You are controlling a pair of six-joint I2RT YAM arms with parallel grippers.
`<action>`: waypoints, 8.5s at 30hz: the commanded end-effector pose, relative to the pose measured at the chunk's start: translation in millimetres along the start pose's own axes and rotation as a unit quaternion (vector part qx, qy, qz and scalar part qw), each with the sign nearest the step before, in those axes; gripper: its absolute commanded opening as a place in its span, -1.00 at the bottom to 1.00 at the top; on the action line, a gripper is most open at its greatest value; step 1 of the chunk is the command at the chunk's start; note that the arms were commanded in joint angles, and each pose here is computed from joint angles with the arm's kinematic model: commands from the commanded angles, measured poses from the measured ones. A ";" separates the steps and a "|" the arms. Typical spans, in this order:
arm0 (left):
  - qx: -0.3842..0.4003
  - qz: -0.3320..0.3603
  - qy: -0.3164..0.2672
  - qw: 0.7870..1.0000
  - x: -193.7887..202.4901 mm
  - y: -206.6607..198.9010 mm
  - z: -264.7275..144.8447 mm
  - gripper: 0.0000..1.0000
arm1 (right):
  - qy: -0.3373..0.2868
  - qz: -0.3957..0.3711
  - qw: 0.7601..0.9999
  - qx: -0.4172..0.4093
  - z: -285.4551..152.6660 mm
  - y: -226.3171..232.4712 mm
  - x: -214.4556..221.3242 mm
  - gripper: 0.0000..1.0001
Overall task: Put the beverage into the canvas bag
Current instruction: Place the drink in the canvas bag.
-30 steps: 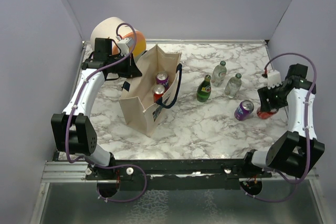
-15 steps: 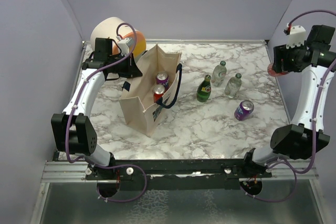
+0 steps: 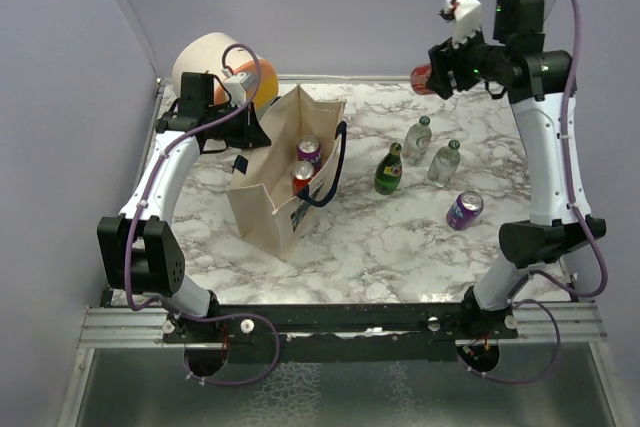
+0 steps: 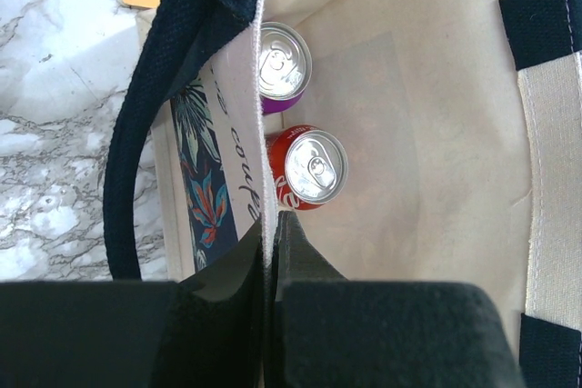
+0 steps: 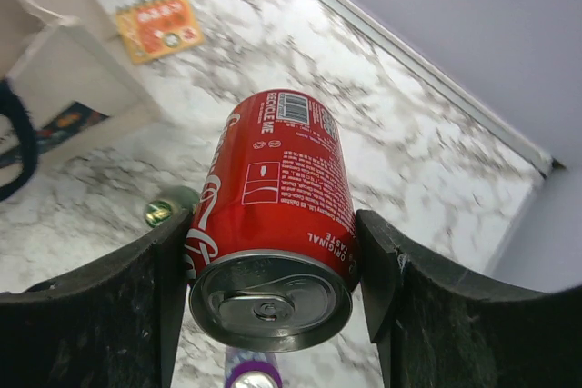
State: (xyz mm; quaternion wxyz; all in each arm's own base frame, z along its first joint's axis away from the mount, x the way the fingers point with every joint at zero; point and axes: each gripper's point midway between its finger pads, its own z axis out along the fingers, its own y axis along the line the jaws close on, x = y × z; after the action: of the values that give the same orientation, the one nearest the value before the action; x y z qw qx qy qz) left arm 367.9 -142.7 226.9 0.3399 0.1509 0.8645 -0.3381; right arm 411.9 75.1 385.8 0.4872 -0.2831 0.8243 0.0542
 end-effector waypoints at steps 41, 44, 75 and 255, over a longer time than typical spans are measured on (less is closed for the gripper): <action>0.005 0.032 -0.015 0.999 -1.1 -10.1 -9.9 -1.00 | -0.030 -0.176 0.859 -0.479 52.6 386.6 -15.2 -0.98; -0.004 0.025 -0.015 1.000 -2.1 -6.8 -9.1 -1.00 | -0.015 -0.193 0.845 -0.499 48.4 399.2 1.9 -0.98; 0.014 0.140 -0.087 0.986 -52.9 -33.8 -39.2 0.09 | -0.033 -0.139 0.901 -0.409 80.7 354.6 -20.8 -0.98; 0.127 0.553 0.159 0.808 164.2 -81.3 -82.1 -1.00 | 0.092 -0.240 0.894 -0.366 147.1 424.3 64.2 -0.97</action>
State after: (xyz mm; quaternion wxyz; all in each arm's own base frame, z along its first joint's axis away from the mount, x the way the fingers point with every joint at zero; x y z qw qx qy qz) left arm 181.0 -144.4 200.1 0.3231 0.7021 0.6139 -0.1607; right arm 285.3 460.0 135.5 0.2374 -0.6322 0.7126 0.1900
